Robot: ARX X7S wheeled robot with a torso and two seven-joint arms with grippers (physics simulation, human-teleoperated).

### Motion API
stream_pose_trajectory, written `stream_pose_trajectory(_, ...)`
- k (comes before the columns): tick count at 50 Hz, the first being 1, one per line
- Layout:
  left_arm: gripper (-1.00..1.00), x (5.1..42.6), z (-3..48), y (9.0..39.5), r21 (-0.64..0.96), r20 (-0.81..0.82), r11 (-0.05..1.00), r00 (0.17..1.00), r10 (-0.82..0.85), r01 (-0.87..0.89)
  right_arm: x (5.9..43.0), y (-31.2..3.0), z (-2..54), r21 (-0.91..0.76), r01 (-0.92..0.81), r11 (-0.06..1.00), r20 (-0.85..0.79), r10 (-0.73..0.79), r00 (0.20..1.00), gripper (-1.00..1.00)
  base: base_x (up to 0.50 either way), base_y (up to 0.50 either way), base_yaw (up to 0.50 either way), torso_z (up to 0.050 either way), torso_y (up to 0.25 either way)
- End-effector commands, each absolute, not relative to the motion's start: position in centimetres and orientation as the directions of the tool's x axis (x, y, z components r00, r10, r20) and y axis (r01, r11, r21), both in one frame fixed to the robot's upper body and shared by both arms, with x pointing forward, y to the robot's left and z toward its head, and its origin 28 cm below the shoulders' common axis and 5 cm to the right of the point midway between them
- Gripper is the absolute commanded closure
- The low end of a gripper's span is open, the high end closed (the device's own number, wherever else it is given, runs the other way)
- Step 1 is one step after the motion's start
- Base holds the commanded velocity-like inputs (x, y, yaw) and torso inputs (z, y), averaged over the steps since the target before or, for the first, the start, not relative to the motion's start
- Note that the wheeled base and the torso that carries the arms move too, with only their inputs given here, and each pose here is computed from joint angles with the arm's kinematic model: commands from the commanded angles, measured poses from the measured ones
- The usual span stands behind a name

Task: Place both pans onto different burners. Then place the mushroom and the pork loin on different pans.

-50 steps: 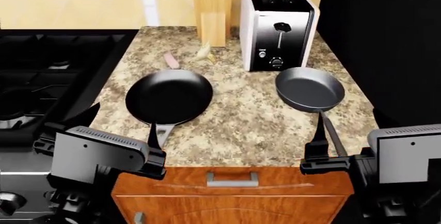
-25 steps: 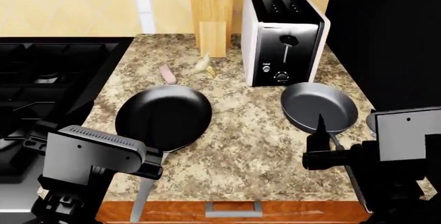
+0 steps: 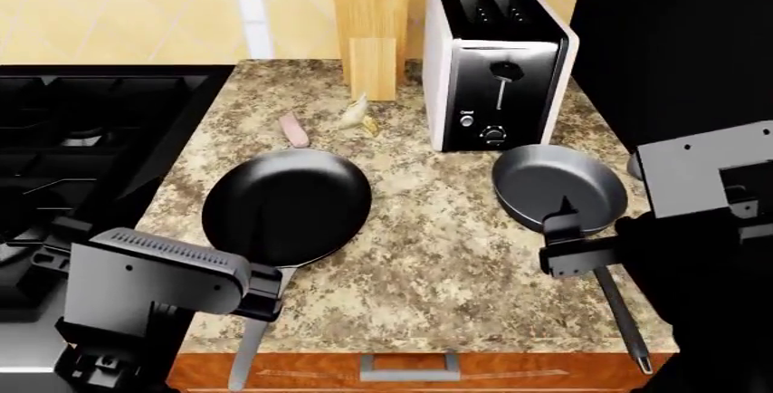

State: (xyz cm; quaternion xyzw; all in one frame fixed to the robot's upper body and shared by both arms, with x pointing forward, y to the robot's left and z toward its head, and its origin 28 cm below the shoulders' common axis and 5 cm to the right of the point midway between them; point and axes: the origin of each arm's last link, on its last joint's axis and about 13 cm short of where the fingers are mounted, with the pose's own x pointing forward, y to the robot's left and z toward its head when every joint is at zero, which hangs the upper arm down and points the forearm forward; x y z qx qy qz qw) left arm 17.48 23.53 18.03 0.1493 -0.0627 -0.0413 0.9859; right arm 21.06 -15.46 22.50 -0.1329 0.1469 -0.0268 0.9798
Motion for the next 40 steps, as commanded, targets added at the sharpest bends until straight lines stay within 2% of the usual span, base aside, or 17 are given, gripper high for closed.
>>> stream_pose_trajectory(1,-1.0,17.3,18.0,23.5,0.299,0.116,0.952,0.988,-0.102,0.063,21.9,-15.4,21.8,-0.264,-0.028,0.964,-0.353,-0.069,0.933,-1.0,0.0,0.0,0.0,0.0,0.0)
stream_pose_trajectory(40,-1.0,17.1,17.7,23.6,0.289,0.116,0.955,0.989,-0.097,0.06,23.3,-16.8,17.5,-0.209,0.004,0.978,-0.476,-0.105,0.873,-1.0,0.0,0.0,0.0,0.0,0.0)
